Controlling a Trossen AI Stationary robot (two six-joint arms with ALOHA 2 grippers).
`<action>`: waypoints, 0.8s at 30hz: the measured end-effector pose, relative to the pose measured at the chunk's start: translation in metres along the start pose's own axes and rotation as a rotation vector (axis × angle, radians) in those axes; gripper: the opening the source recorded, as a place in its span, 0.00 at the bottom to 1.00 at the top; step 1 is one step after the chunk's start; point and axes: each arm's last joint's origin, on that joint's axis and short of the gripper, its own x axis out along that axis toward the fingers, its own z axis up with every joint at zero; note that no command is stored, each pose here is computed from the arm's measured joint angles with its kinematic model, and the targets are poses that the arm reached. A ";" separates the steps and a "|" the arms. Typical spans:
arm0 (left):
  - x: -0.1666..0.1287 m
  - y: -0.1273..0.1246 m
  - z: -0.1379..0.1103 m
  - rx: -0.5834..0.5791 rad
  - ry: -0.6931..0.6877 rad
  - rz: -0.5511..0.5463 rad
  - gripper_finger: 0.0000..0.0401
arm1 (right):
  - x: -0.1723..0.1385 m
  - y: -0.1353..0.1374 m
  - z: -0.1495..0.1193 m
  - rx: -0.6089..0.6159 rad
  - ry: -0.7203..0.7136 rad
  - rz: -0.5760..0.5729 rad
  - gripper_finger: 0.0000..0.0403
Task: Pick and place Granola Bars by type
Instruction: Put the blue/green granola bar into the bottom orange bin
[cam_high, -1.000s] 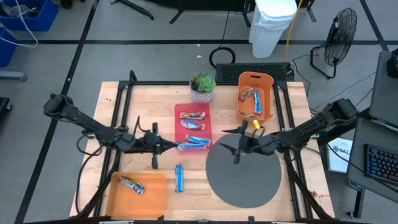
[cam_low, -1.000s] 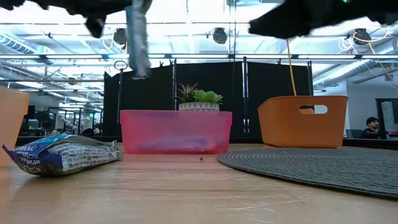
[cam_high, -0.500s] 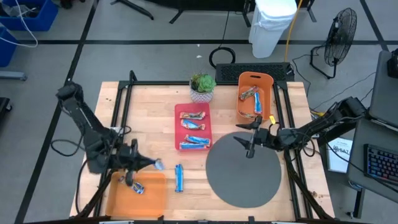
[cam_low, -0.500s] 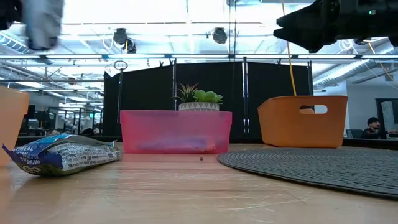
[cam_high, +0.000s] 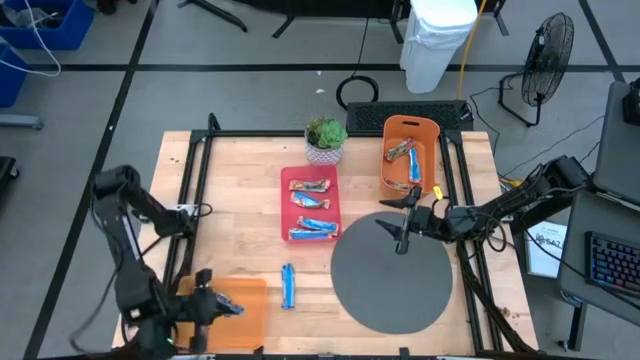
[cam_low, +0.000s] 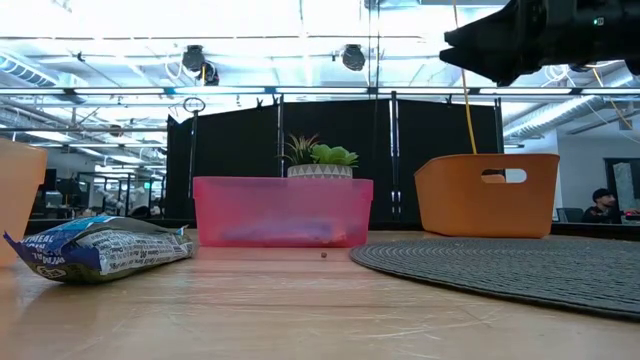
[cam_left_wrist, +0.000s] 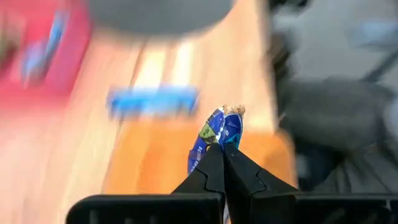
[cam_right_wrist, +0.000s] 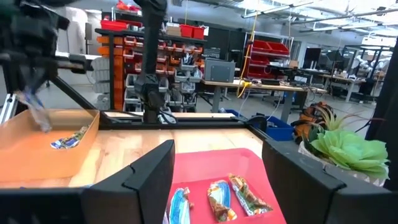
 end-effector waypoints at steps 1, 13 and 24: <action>0.003 -0.001 -0.002 -0.056 0.078 0.044 0.00 | 0.000 0.000 -0.001 0.001 0.005 0.000 0.58; 0.041 -0.010 -0.029 -0.396 0.614 0.284 0.00 | 0.000 0.000 -0.003 0.025 0.026 0.003 0.57; 0.046 -0.009 -0.033 -0.452 0.662 0.328 0.07 | 0.000 0.001 -0.005 0.020 0.042 0.005 0.57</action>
